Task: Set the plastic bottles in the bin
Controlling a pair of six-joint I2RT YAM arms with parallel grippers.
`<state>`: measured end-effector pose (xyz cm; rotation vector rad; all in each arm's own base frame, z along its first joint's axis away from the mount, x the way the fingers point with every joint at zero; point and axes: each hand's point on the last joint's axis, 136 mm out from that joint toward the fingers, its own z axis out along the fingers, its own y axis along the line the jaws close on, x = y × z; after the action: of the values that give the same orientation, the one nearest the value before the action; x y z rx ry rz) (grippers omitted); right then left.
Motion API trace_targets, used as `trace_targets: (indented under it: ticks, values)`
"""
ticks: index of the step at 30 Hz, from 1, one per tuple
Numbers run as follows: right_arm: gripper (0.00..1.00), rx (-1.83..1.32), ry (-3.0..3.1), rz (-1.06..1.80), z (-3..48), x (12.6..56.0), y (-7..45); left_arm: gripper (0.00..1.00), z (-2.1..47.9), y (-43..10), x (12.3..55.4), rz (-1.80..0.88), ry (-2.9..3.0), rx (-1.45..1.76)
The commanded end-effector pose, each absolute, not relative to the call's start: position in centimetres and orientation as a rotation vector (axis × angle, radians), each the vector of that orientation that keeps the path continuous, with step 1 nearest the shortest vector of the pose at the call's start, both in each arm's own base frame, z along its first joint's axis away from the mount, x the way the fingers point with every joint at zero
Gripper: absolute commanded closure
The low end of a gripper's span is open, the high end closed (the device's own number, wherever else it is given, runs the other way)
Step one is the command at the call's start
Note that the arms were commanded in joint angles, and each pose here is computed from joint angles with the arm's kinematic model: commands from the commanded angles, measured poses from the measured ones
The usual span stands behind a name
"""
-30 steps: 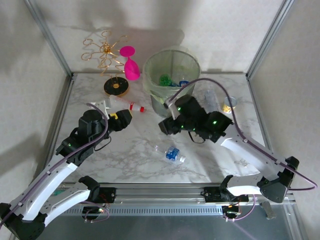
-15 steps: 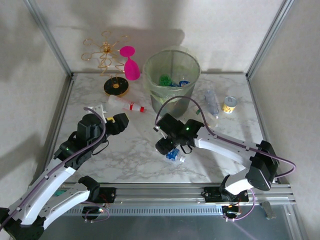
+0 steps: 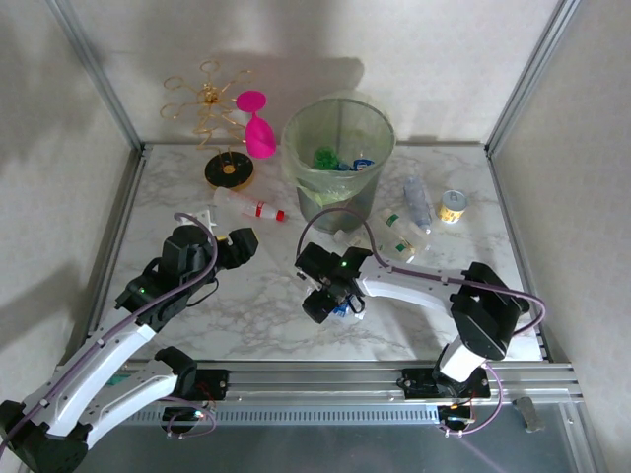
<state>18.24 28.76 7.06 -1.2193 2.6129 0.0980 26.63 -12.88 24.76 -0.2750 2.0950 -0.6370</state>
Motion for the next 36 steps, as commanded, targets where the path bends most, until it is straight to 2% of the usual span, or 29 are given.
trace_targets:
  ticks: [1,8,19,22,29,36]
  values:
    - [0.15,-1.199,2.617,0.005,5.9,18.9,28.4,0.23,24.9,-13.4,26.6,-0.665,2.086,-0.256]
    - [0.20,-1.214,2.624,-0.079,4.1,19.2,28.3,0.23,25.5,-13.6,26.8,-0.669,2.077,-0.249]
    - [0.46,-1.221,2.602,-0.055,4.3,18.8,29.0,0.23,26.3,-13.4,26.8,-0.670,2.061,-0.251]
    - [0.48,-1.208,2.589,-0.029,5.3,18.9,29.3,0.23,26.6,-13.4,26.7,-0.670,2.058,-0.248]
    - [0.50,-1.133,2.484,0.150,11.6,19.3,31.1,0.22,28.1,-13.1,26.6,-0.664,2.030,-0.245]
    - [0.54,-1.000,2.244,0.413,23.7,20.6,33.3,0.22,30.2,-13.3,27.0,-0.679,1.989,-0.231]
